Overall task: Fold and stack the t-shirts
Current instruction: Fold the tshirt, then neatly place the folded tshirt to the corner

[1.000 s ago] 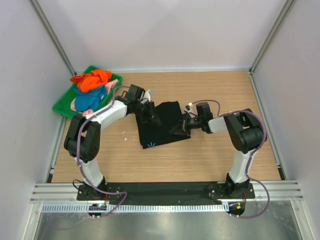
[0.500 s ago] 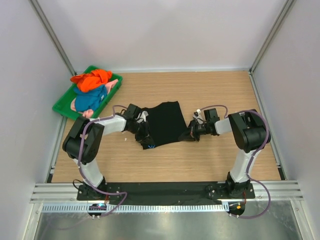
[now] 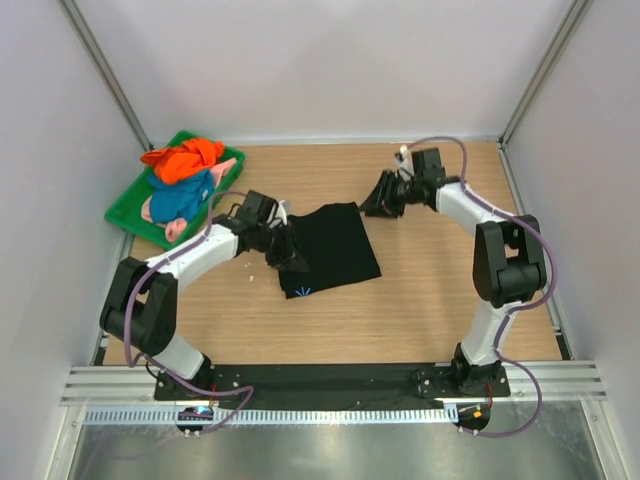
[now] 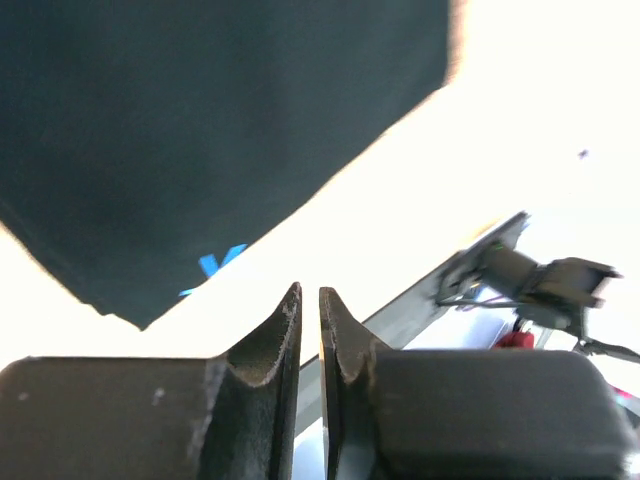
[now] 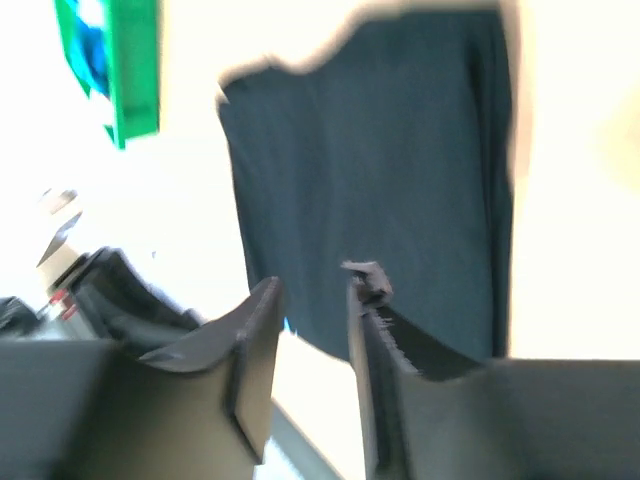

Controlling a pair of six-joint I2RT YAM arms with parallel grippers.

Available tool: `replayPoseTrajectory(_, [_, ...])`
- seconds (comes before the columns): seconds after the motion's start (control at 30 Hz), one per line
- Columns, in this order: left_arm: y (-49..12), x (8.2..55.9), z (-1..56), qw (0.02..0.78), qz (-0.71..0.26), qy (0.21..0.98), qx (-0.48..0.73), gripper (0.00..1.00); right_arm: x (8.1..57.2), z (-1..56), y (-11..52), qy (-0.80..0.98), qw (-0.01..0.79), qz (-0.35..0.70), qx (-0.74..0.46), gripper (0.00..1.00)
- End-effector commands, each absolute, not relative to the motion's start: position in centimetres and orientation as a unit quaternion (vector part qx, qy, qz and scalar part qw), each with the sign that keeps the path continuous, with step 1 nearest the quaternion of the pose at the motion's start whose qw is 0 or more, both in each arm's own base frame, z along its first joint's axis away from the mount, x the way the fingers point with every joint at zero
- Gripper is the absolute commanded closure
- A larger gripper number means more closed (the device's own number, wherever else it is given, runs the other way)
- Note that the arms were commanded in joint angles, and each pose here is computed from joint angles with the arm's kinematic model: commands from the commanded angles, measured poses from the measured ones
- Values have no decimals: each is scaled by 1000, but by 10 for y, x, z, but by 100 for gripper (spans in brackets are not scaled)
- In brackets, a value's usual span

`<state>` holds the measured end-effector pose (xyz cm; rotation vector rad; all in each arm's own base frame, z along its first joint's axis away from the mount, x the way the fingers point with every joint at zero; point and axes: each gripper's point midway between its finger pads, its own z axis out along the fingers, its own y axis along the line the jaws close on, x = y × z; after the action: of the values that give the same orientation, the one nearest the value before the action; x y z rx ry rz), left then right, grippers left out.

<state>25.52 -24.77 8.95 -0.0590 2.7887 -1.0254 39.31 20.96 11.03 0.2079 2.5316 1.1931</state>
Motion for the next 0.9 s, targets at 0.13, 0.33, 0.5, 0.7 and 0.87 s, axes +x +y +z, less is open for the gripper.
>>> replayPoseTrajectory(0.13, [-248,270,162,160,-359,919,3,87,447,107,197,918,196,344,-23,52])
replayPoseTrajectory(0.33, [-239,251,154,148,-355,923,-7,88,478,96,201,913,216,334,-86,47])
replayPoseTrajectory(0.5, [-229,234,145,138,-349,927,-21,88,485,79,202,913,226,310,-140,45])
replayPoseTrajectory(0.7, [-220,213,133,126,-344,930,-37,89,479,53,212,912,204,300,-192,43])
replayPoseTrajectory(0.87, [-214,205,134,127,-341,930,-41,89,483,42,216,914,195,301,-192,42])
